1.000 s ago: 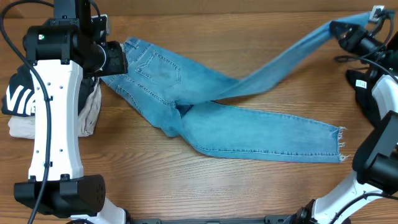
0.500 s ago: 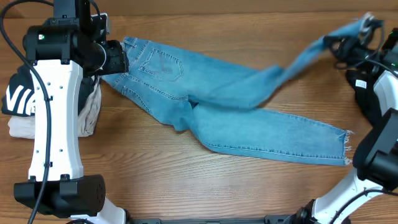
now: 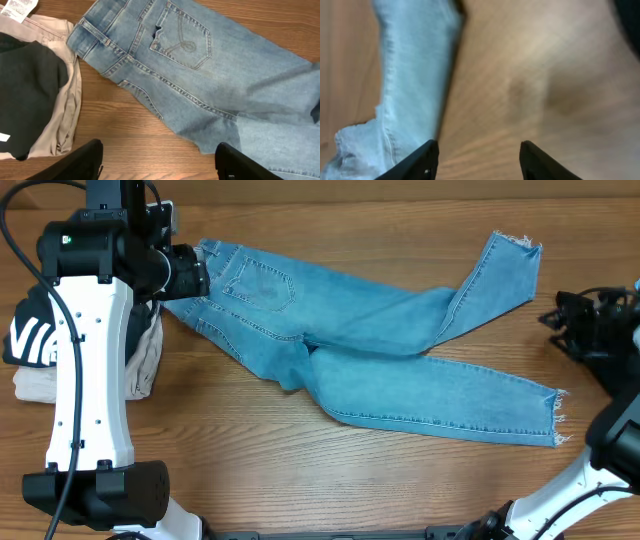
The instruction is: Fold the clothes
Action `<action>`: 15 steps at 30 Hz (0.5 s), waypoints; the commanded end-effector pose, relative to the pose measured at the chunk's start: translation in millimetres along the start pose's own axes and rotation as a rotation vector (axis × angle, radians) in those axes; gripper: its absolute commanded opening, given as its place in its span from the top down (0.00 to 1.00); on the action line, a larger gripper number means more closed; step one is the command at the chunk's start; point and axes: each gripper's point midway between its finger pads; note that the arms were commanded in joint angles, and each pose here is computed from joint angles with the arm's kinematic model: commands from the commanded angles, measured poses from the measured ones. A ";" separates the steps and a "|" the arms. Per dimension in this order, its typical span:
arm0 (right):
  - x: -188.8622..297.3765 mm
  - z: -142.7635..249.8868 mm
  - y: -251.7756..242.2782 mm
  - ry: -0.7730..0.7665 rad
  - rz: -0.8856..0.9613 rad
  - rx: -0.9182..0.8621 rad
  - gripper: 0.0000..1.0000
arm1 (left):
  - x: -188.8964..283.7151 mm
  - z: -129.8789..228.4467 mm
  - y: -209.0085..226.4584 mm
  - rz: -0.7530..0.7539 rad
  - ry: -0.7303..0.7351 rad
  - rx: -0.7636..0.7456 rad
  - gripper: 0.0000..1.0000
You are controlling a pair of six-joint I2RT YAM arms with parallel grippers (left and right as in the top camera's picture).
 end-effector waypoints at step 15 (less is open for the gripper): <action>-71.1 203.6 169.9 0.608 -0.060 0.562 0.46 | -4.0 9.6 1.0 -0.014 0.054 -0.049 0.33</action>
Point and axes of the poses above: each gripper's point midway between its finger pads, its own x axis back along the fingers, its own y axis along the line the jaws close on, z = x × y, and after that the axes turned 8 degrees about x, right-handed
